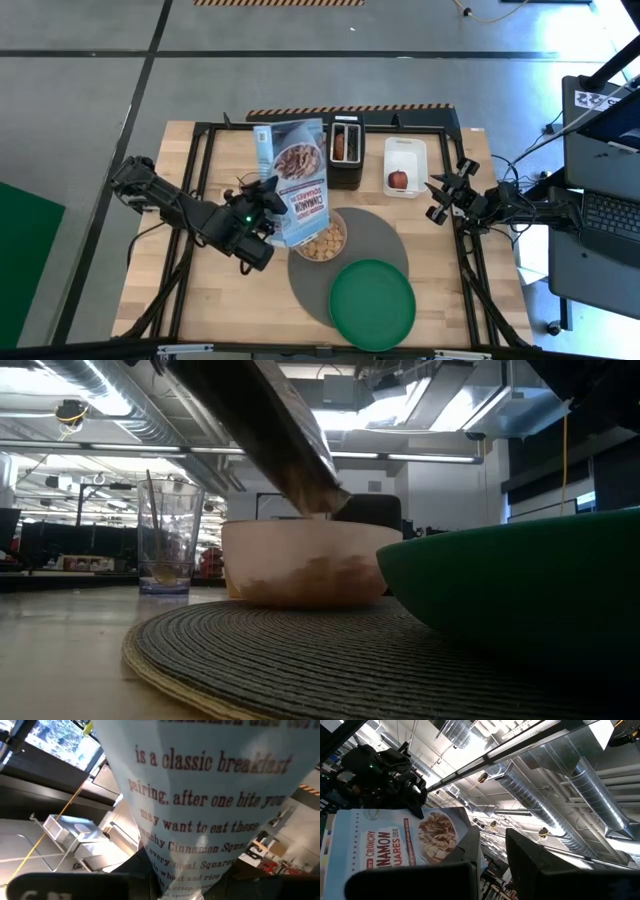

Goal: Arrange a breakfast setting
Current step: Pour the cereal from the cereal box into the pink bowl

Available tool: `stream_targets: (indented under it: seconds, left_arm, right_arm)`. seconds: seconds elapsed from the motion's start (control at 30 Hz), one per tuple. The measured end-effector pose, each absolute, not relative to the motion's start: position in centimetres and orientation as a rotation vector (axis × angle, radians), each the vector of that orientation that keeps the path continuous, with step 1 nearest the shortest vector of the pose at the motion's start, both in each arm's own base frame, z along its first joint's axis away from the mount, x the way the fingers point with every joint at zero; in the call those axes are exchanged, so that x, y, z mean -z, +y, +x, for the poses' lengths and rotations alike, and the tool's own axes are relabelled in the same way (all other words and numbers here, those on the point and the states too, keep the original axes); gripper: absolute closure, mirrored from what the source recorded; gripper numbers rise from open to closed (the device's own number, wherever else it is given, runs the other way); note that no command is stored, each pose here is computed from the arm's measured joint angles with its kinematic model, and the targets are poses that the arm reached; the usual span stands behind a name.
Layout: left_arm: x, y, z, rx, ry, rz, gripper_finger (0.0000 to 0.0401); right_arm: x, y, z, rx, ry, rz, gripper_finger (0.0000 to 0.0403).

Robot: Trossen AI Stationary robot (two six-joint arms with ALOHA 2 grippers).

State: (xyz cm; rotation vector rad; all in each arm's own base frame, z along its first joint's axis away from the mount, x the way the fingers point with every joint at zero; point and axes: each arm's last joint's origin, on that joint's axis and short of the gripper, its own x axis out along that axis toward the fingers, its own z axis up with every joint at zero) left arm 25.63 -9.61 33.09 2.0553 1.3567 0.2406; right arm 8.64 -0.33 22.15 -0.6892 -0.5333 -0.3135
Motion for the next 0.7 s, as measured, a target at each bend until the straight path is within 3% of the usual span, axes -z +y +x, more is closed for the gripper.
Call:
stream_targets:
  seconds: [0.7]
  left_arm:
    - [-31.8, -9.1, 25.3, -0.239, 1.402, 2.099, 0.0311]
  right_arm:
    - [-22.1, -0.3, 8.6, 0.315, -0.532, -0.689, 0.0340]
